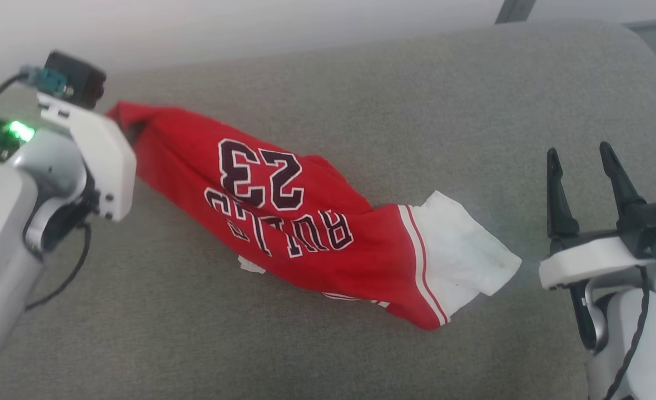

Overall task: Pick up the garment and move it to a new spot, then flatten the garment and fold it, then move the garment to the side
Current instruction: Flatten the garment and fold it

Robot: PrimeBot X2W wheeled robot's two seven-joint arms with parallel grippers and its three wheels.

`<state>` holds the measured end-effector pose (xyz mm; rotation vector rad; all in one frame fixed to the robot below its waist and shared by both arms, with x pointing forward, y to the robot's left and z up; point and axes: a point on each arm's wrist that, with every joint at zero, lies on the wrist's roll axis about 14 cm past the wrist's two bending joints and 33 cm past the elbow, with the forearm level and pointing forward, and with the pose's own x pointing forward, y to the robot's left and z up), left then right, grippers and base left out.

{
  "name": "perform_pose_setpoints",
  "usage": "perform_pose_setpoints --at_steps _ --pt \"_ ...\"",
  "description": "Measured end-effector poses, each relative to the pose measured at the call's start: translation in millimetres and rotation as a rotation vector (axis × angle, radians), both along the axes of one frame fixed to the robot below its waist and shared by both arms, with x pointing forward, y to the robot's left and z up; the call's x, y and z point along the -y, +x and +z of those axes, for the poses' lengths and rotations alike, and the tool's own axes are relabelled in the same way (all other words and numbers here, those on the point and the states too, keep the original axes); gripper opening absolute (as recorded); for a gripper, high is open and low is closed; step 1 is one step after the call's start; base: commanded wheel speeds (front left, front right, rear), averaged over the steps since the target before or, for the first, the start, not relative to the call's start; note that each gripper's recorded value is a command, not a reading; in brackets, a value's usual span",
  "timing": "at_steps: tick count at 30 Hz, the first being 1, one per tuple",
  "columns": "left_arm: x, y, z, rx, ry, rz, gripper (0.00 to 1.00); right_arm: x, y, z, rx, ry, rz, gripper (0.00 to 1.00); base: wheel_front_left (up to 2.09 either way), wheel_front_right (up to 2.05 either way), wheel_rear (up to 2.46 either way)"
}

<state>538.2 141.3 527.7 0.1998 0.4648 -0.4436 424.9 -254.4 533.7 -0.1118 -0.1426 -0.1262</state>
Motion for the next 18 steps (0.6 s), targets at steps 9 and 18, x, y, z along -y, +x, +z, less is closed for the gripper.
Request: perform_pose_setpoints --at_steps 9,18 --pt "53 10 -41 -0.067 -0.052 -0.114 0.0 6 6 -8 -0.018 0.002 -0.013 1.0 0.0 0.0 0.0" --pt "81 1 -71 -0.161 -0.097 -0.167 1.0 4 14 -10 -0.023 0.001 -0.007 1.0 0.0 0.0 0.0"
